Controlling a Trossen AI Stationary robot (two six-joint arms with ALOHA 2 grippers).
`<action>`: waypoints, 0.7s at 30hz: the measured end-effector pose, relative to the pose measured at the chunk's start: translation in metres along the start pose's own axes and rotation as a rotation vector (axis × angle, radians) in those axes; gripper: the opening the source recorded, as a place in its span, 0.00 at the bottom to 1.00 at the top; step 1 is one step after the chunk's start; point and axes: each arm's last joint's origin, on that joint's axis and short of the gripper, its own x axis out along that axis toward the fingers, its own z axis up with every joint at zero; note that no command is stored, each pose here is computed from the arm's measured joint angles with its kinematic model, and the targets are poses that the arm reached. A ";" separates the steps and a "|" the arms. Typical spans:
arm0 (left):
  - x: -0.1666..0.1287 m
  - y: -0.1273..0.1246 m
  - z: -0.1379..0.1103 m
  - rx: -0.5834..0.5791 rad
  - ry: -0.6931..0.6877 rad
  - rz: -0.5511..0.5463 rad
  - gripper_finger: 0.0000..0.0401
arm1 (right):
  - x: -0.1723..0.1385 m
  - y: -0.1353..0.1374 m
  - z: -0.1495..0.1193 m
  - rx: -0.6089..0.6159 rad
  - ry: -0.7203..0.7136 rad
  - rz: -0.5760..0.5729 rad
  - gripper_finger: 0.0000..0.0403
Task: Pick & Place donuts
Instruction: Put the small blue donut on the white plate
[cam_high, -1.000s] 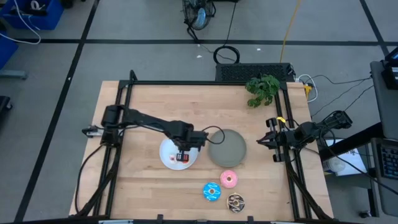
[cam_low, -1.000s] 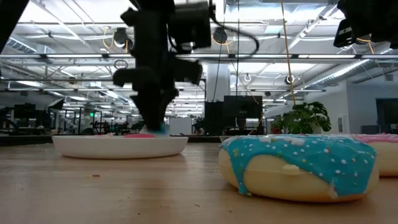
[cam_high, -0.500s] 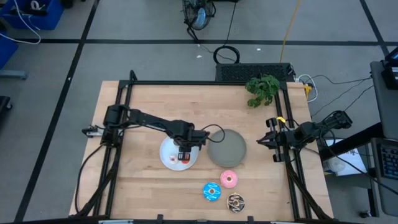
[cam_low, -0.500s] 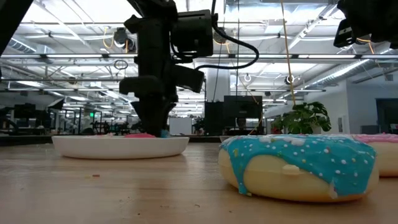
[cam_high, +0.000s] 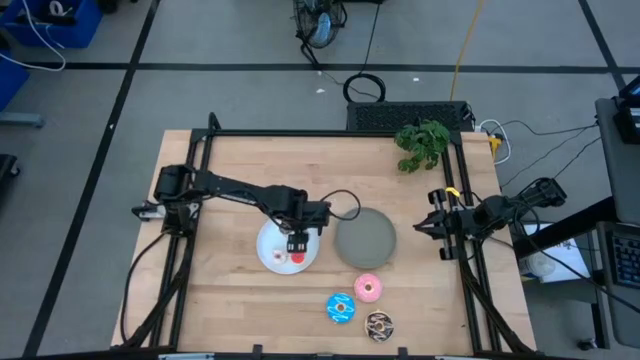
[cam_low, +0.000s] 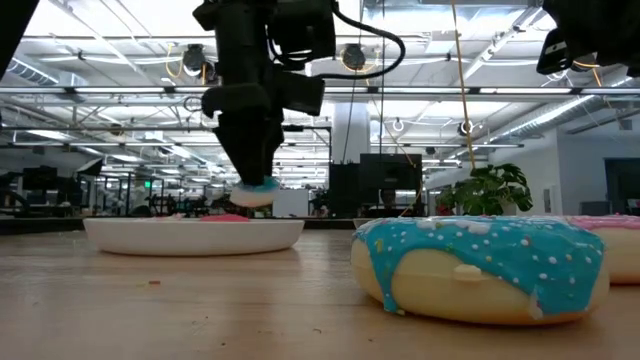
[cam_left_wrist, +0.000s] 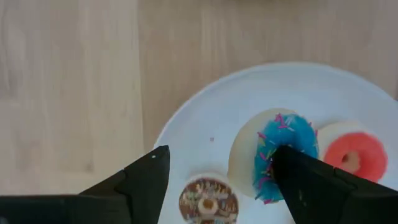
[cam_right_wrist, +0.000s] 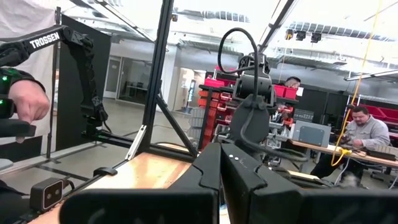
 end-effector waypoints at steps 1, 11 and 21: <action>0.000 -0.001 0.000 0.025 0.001 -0.009 0.70 | 0.000 0.000 0.000 0.000 0.000 0.000 0.00; 0.003 -0.012 -0.003 0.065 0.031 0.058 0.58 | 0.001 0.000 0.000 -0.028 0.002 -0.001 0.00; 0.005 0.002 0.000 -0.180 0.025 -0.089 0.57 | 0.013 0.003 -0.007 -0.066 0.074 -0.034 0.00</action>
